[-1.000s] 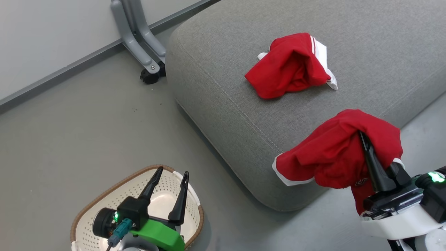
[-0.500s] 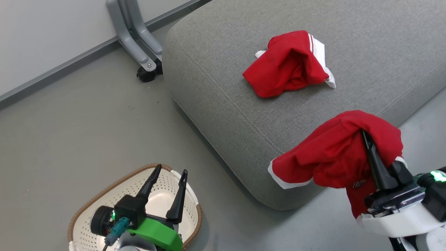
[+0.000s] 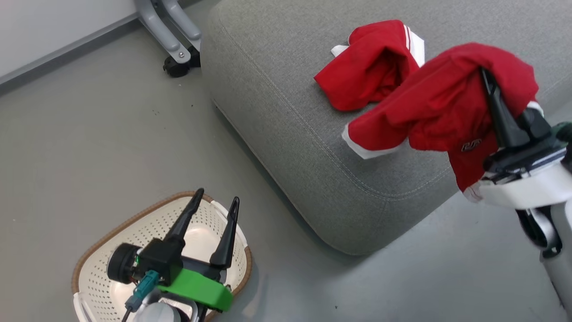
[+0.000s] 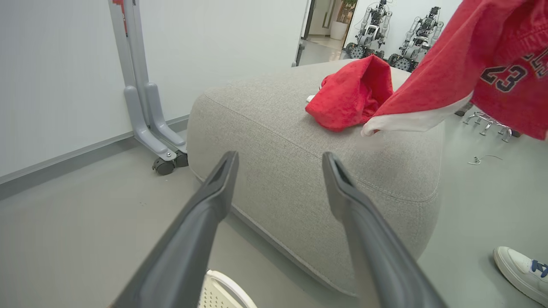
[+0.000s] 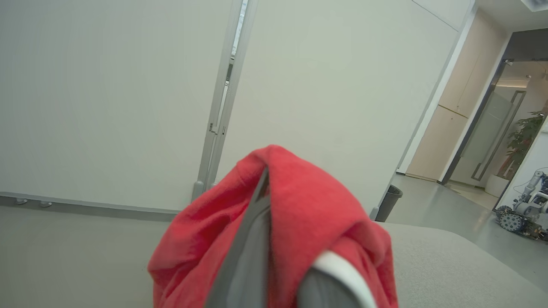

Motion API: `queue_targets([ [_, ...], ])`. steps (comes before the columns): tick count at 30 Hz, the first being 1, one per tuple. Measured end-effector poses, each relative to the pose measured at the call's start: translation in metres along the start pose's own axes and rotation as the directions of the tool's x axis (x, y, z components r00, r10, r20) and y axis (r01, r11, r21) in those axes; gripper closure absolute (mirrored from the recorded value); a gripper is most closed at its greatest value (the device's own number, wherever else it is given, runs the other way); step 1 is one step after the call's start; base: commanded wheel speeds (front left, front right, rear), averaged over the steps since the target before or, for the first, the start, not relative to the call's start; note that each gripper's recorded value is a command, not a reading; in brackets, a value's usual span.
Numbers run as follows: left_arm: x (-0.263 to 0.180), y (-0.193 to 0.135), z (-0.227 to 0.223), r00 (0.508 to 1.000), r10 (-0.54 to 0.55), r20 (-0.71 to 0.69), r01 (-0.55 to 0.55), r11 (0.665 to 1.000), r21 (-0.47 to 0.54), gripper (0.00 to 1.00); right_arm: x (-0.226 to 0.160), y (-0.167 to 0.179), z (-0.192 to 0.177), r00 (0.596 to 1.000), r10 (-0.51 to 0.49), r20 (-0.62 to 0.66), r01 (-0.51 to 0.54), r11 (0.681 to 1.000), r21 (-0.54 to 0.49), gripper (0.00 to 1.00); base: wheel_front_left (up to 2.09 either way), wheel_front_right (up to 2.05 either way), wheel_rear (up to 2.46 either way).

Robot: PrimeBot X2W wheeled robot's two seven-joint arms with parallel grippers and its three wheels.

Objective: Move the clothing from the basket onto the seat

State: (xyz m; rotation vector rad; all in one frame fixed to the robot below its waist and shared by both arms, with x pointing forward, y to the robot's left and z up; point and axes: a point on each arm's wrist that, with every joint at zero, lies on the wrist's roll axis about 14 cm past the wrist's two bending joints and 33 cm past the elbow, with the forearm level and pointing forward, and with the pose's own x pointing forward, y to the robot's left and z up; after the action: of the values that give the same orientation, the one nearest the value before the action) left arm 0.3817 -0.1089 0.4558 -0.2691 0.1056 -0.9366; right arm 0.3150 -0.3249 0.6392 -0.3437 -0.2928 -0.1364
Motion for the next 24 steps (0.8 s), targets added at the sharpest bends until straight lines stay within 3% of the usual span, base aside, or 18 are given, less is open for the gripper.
queue_targets([
  [8, 0.016, 0.007, 0.011, 0.998, -0.018, 0.063, 0.019, 1.000, -0.002, 0.00, 0.055, -0.019, -0.007, 1.000, 0.004, -0.004, -0.004, 0.999, -0.042, 1.00, 0.00, 0.00, 0.00],
  [16, 0.019, 0.036, 0.004, 0.998, 0.005, 0.067, -0.006, 1.000, 0.010, 0.00, 0.121, -0.024, -0.004, 0.999, 0.030, 0.034, -0.026, 0.995, -0.101, 1.00, 0.00, 0.00, 0.00],
  [24, 0.021, 0.061, -0.012, 0.998, 0.033, 0.053, -0.033, 0.999, 0.004, 0.00, 0.168, -0.051, -0.014, 0.998, -0.050, 0.042, 0.055, 0.992, -0.110, 1.00, 0.00, 0.00, 0.00],
])
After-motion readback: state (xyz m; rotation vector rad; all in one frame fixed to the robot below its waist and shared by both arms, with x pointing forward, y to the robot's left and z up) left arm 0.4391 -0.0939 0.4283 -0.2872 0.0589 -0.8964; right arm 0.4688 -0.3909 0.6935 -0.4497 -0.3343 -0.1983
